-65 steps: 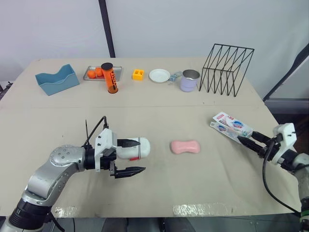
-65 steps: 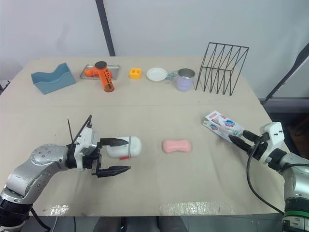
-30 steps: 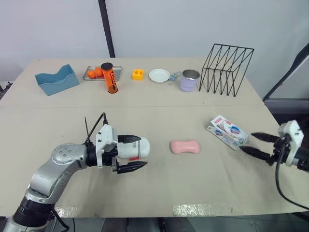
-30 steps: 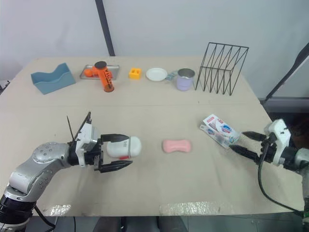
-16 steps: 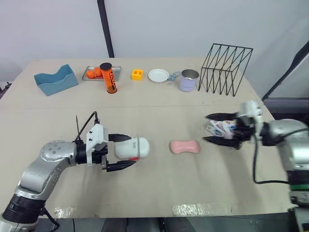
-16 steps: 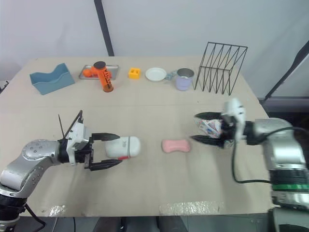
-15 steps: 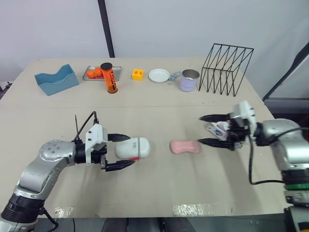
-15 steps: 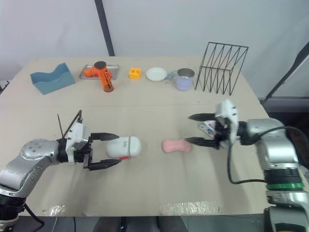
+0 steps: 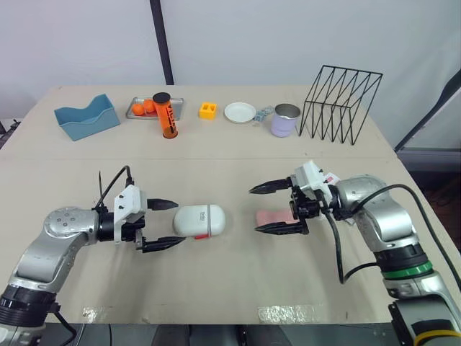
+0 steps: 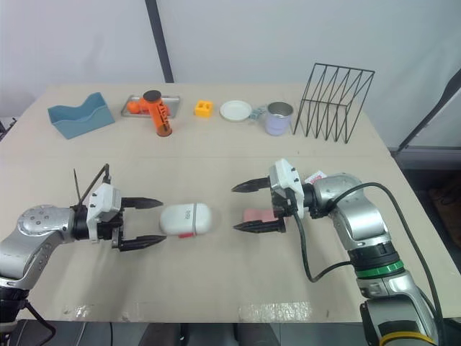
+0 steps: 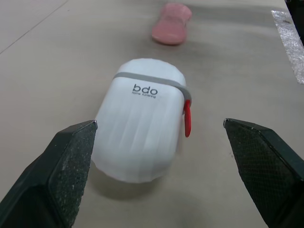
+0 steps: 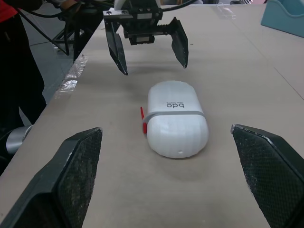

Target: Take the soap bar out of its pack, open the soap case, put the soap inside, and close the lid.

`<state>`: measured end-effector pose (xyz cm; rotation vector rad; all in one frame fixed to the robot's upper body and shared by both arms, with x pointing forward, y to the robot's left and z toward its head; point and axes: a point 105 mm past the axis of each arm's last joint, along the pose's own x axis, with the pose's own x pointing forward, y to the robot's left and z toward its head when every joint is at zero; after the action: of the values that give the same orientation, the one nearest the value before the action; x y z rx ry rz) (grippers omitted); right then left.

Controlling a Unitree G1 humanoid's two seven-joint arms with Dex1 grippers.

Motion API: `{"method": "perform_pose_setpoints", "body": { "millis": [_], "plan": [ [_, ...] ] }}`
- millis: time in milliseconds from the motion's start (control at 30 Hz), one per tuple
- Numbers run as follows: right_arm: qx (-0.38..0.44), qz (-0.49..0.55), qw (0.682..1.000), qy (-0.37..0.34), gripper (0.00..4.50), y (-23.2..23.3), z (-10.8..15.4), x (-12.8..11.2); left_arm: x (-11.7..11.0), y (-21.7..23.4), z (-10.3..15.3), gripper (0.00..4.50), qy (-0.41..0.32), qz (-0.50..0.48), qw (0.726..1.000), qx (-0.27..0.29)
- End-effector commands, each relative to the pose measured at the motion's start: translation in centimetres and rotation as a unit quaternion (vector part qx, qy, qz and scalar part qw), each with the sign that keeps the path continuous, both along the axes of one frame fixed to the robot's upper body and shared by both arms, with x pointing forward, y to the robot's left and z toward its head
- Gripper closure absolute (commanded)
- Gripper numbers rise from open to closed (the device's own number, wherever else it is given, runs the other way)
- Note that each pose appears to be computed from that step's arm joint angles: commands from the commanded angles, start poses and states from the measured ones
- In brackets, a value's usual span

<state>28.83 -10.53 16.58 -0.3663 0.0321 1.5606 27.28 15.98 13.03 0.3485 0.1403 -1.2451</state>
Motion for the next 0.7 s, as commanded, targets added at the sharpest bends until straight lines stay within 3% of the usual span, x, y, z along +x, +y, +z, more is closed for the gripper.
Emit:
{"method": "perform_pose_setpoints", "body": {
  "millis": [33,700],
  "plan": [
    [0.001,0.011,1.0,-0.022,0.04,0.8,0.8,-0.3,0.5,0.4,1.0,0.0,-0.026,-0.008,1.0,0.012],
    [0.011,-0.002,0.999,-0.031,0.04,1.3,0.2,0.0,2.0,0.0,-0.8,0.0,-0.006,-0.073,0.996,0.058]
  ]
}}
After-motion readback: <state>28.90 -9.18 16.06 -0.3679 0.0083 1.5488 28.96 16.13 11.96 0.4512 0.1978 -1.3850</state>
